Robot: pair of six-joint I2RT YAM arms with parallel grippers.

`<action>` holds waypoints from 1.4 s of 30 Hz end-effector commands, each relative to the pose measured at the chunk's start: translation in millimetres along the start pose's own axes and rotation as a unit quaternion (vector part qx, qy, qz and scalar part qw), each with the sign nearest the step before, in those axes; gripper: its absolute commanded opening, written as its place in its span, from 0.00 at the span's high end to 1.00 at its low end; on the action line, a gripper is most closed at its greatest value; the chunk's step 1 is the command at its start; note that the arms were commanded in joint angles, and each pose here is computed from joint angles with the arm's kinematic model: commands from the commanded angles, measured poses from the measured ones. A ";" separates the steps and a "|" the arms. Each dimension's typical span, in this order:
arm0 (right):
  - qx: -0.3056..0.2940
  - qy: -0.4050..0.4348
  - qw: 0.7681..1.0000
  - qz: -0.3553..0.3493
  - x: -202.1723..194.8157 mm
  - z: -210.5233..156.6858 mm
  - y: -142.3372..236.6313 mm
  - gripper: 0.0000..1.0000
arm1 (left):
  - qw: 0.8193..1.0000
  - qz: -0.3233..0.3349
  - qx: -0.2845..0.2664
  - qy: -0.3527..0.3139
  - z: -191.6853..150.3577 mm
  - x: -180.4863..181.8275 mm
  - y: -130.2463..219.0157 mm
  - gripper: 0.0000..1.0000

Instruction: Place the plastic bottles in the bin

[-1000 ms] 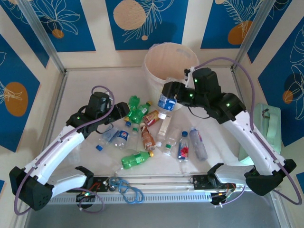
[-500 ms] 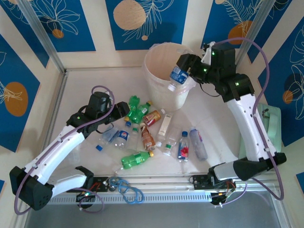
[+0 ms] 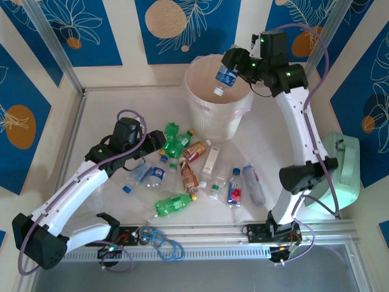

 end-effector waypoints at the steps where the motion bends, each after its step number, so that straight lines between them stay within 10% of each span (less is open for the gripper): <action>1: 0.012 0.021 1.000 -0.017 -2.1 2.2 -4.6 0.36 | 1.000 0.000 0.005 0.002 -3.4 3.2 5.4 0.34; 25: 0.078 0.109 0.982 -0.136 -40.8 -33.8 -72.6 0.35 | 1.000 0.023 -0.001 -0.008 0.9 7.2 12.0 0.33; 42: 0.027 0.137 0.983 -0.121 -6.8 -24.3 -26.2 0.23 | 0.999 0.046 -0.002 -0.010 -0.9 16.5 18.0 0.30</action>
Point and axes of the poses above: each hand's point on the last joint's axis, 136 mm out from that joint toward the fingers, its own y axis back along the fingers, its own x axis along the line the jaws close on, z = x × y, the point moved 3 cm from there along y, back along the fingers, and after that the axes turned 7 degrees about -y, right-handed, at the moved point
